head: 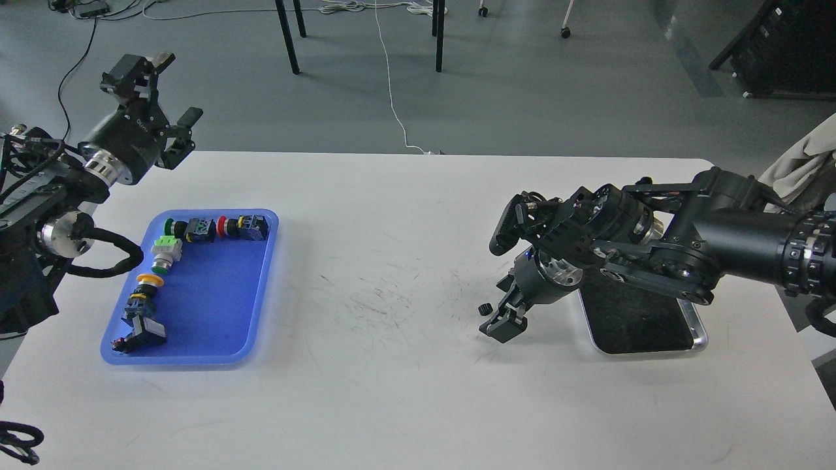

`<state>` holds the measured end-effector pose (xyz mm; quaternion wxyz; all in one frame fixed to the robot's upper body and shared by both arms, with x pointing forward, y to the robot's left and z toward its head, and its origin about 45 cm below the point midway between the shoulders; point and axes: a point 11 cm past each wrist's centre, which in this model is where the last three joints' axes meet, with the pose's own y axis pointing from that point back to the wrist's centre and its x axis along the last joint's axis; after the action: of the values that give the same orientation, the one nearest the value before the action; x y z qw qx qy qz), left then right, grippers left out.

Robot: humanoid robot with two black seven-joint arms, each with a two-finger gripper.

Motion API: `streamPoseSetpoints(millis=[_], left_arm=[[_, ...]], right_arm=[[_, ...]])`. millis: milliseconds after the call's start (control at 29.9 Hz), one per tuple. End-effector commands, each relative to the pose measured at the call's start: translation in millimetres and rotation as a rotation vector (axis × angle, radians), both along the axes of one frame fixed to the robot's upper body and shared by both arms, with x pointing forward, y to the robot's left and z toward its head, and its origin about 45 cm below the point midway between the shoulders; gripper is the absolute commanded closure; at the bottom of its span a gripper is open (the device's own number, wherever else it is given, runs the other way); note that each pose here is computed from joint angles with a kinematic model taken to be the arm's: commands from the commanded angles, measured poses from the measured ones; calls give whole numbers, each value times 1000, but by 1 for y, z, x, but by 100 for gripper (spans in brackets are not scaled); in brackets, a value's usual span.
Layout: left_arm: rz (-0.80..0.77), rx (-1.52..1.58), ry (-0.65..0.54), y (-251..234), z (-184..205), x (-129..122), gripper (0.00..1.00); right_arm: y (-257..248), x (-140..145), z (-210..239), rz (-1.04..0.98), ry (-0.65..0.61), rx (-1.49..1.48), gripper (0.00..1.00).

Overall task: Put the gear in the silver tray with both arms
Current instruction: 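Close the right gripper around the black gear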

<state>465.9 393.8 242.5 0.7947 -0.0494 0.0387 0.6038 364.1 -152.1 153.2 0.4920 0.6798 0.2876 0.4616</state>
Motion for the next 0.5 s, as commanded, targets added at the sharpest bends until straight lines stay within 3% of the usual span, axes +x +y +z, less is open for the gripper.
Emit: streamPoseSetpoints(millis=[0, 267, 368, 468], left_arm=[[6, -9, 8, 1, -5, -3, 2], [21, -3, 11, 7, -6, -4, 2], [21, -2, 10, 7, -5, -3, 2], [22, -2, 11, 7, -6, -4, 2]], right_arm=[[5, -1, -2, 12, 0, -1, 17], [12, -1, 0, 29, -5, 0, 30], [10, -2, -2, 38, -9, -15, 43], [4, -2, -6, 41, -10, -40, 43]])
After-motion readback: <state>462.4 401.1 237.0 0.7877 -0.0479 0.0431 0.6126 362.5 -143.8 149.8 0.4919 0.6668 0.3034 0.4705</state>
